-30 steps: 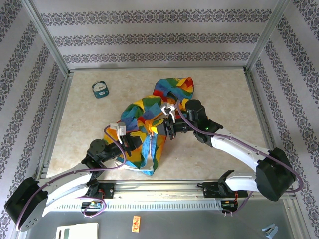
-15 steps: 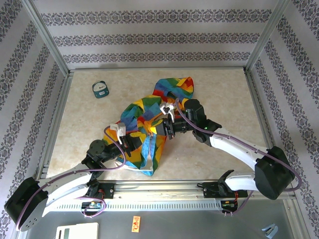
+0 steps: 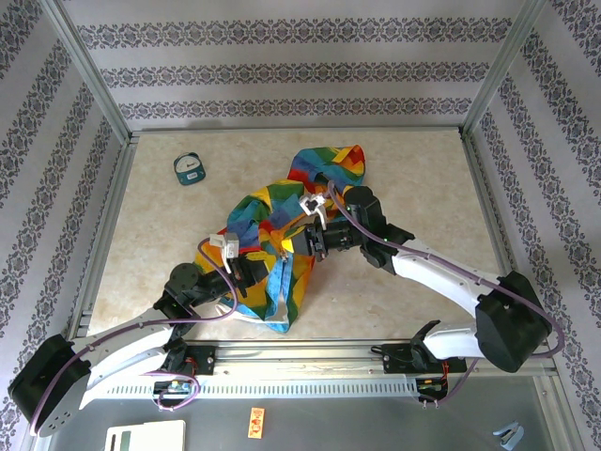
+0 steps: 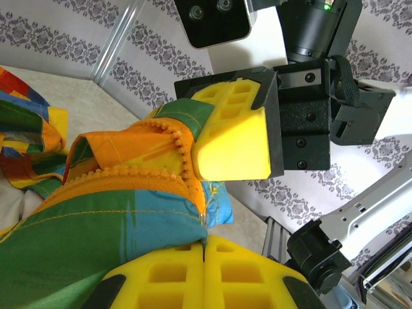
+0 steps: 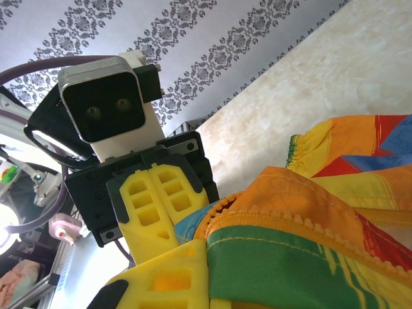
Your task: Zip up the jacket
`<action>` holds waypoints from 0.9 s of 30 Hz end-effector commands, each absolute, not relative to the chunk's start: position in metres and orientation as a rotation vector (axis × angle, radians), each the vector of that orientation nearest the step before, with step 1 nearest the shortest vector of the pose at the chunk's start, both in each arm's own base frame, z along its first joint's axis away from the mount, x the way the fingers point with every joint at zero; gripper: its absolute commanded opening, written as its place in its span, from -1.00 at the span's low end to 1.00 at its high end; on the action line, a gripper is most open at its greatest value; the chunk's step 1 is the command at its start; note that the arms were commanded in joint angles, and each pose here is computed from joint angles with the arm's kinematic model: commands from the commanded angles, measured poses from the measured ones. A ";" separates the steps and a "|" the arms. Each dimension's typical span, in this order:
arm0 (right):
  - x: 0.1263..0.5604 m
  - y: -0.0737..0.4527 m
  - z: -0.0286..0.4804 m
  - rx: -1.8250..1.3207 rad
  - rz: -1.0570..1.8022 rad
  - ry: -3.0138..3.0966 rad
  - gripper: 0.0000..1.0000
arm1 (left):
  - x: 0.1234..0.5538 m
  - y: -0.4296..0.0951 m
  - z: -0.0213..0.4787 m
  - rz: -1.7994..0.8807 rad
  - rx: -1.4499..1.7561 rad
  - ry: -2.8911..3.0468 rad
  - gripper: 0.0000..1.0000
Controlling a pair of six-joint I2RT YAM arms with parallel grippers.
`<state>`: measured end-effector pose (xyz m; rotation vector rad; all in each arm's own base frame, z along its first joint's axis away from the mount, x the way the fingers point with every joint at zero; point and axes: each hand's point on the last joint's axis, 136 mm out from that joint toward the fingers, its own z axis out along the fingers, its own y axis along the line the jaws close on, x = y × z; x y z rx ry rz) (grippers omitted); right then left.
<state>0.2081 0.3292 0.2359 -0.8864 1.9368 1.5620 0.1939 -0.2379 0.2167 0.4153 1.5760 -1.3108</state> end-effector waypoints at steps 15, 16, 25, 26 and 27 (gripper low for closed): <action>0.227 0.335 0.242 -0.825 1.537 1.945 -1.00 | 0.183 -0.246 0.183 -1.300 0.540 1.731 -1.00; 0.228 0.335 0.242 -0.823 1.537 1.948 -1.00 | 0.183 -0.246 0.181 -1.298 0.543 1.740 -1.00; 0.231 0.334 0.235 -0.804 1.527 1.967 -1.00 | 0.182 -0.246 0.173 -1.289 0.549 1.777 -1.00; 0.230 0.334 0.235 -0.805 1.526 1.967 -1.00 | 0.182 -0.246 0.173 -1.289 0.548 1.780 -1.00; 0.231 0.334 0.235 -0.804 1.526 1.967 -1.00 | 0.183 -0.246 0.172 -1.289 0.545 1.784 -1.00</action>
